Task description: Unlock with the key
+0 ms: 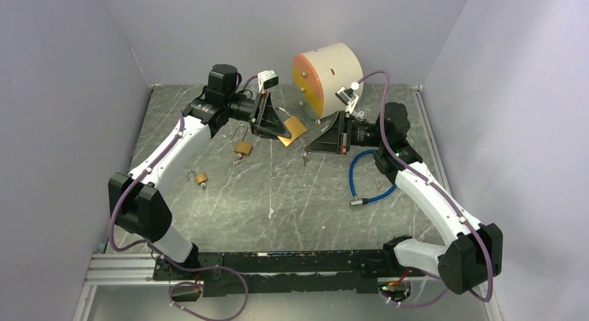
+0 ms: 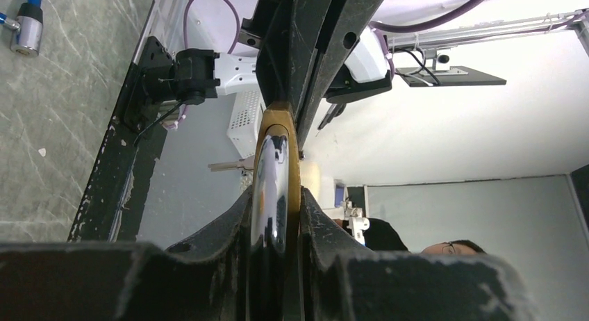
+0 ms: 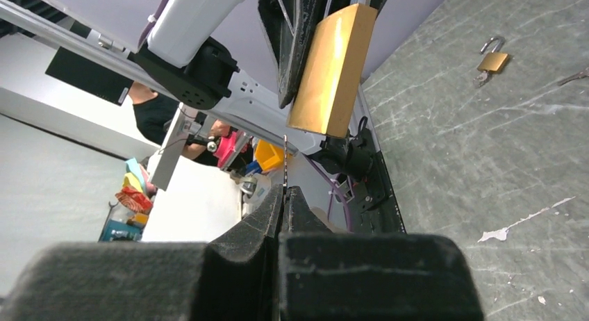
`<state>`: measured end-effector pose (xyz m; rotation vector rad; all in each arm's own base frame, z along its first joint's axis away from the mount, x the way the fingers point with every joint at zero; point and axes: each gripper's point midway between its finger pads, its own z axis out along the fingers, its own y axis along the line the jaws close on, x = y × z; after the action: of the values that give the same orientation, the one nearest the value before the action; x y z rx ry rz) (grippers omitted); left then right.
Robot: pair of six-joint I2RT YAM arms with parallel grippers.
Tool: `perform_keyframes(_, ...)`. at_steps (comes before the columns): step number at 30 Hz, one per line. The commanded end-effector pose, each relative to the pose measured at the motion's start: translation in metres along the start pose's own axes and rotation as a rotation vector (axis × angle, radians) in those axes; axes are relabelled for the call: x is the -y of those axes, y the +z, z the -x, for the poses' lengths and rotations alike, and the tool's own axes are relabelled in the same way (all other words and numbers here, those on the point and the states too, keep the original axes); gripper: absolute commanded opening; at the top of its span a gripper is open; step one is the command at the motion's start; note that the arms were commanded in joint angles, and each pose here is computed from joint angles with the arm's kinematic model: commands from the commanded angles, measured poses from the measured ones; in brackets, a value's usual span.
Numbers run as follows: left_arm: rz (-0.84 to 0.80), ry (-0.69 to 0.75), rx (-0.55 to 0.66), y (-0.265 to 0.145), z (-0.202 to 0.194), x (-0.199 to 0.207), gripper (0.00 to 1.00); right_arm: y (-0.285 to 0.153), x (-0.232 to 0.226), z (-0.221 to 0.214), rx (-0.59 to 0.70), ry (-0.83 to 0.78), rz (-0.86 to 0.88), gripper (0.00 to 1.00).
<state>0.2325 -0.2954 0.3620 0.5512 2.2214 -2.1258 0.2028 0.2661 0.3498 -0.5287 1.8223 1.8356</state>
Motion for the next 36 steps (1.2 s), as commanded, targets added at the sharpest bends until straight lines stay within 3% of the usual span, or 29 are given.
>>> perform_keyframes(1,-0.035,0.176,-0.001,-0.008,-0.014,0.040,0.02,0.003,-0.020,0.016,0.026,-0.081,0.043,0.00)
perform_keyframes(36,-0.052,0.224,0.004,-0.004,-0.013,0.046,0.02,0.011,-0.006,0.014,0.013,-0.011,0.039,0.00)
